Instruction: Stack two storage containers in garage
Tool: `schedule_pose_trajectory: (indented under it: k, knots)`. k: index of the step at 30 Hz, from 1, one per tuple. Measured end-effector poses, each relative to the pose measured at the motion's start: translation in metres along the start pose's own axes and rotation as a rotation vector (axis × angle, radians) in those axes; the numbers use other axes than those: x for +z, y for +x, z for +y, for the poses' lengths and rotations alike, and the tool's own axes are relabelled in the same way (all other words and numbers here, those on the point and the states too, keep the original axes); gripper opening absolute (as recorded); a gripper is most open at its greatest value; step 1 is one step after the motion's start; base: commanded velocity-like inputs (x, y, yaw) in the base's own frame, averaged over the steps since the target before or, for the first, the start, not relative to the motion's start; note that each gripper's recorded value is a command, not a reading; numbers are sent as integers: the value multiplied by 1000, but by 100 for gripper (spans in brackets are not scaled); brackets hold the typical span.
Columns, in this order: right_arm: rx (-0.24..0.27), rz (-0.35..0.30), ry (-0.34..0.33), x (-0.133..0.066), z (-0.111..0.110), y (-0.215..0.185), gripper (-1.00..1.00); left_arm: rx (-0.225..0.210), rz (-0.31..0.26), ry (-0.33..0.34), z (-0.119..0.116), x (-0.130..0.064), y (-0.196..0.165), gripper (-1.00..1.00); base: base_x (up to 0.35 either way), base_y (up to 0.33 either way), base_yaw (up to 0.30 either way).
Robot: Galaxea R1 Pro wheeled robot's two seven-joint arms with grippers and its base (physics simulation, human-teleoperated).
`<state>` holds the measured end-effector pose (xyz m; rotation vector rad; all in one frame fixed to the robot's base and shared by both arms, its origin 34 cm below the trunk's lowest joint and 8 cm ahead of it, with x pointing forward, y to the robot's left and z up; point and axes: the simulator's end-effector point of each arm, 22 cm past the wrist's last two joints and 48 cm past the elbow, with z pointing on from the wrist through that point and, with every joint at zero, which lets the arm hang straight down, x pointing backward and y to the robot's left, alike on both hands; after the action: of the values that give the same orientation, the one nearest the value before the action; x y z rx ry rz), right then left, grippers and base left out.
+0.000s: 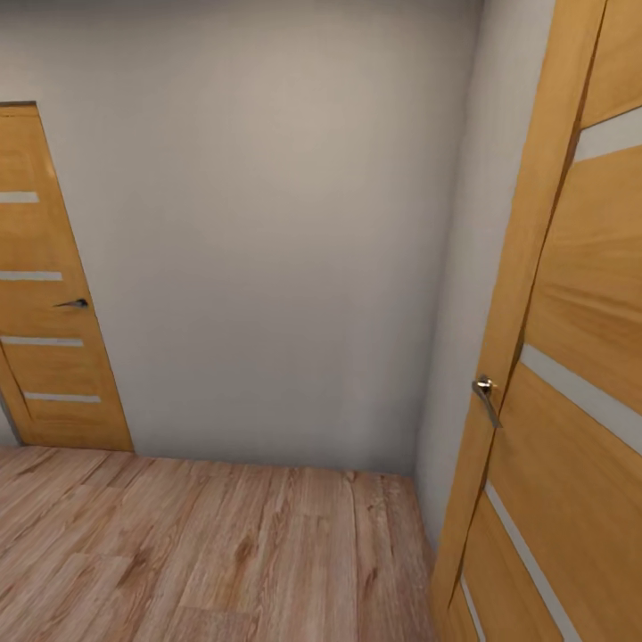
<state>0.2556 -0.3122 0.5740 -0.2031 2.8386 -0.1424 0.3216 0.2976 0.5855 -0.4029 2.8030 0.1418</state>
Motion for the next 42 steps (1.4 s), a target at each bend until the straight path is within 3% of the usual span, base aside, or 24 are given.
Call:
schedule_pose_trajectory:
  k: [42]
  knots:
    - [2, -2, -5, 0, 4, -1, 100, 0, 0, 0, 0, 0, 0, 100, 322, 0, 0]
